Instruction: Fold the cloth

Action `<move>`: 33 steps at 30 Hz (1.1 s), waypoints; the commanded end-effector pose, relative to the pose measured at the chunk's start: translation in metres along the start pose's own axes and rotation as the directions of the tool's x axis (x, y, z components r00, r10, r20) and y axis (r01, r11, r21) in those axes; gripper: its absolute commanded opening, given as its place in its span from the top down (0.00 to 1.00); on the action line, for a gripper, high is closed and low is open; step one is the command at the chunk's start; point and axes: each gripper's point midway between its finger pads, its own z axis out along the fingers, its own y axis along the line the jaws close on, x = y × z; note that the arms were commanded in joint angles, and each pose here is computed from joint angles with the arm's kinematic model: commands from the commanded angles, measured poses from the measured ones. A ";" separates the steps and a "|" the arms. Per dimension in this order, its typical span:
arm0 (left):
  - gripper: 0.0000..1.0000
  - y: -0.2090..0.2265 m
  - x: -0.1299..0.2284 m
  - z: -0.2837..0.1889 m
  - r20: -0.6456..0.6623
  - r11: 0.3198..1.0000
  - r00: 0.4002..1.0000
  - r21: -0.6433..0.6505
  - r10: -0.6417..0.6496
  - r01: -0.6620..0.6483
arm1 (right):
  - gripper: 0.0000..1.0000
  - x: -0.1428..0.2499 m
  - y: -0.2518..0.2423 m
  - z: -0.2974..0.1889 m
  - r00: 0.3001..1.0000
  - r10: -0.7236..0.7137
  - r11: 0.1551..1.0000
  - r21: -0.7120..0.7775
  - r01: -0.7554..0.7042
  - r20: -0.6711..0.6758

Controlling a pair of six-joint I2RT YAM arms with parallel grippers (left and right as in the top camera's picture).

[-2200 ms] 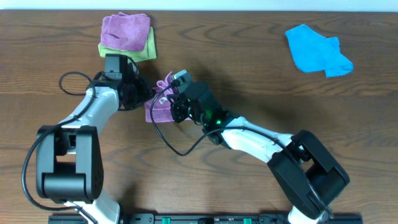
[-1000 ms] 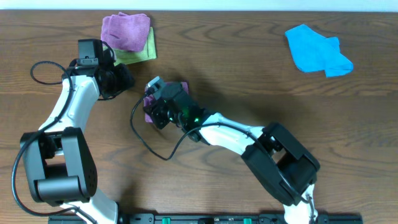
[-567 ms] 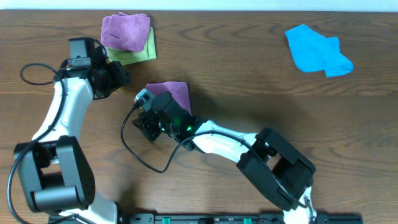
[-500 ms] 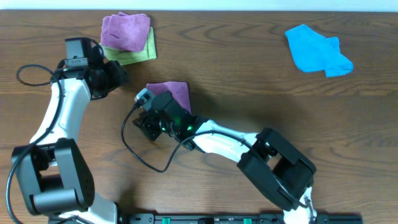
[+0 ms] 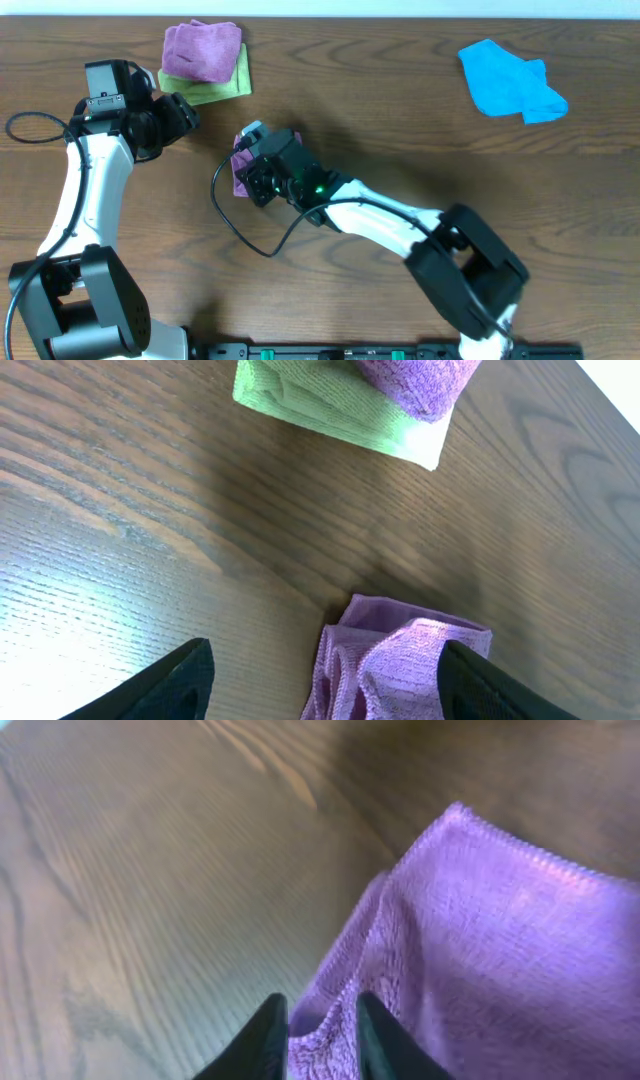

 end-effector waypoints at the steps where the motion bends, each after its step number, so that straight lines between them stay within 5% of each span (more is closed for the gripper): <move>1: 0.27 -0.004 -0.010 -0.009 0.034 1.000 0.999 0.002 0.020 -0.020 | 0.88 0.019 -0.006 0.018 0.997 0.062 0.998 -0.007 -0.062 -0.039; 4: 0.26 -0.004 -0.010 -0.009 0.034 1.000 0.999 0.002 0.020 -0.020 | 0.96 0.032 -0.007 0.029 0.993 0.097 0.995 -0.013 -0.098 -0.060; 20: 0.26 -0.004 -0.010 -0.009 0.033 1.000 0.999 0.002 0.019 -0.019 | 0.95 0.038 0.019 0.033 0.996 0.056 0.995 -0.079 -0.062 -0.074; 33: 0.25 -0.006 0.002 -0.013 -0.010 1.000 1.000 0.015 0.008 -0.008 | 0.91 -0.057 0.006 -0.050 0.992 -0.040 0.998 -0.048 0.046 0.117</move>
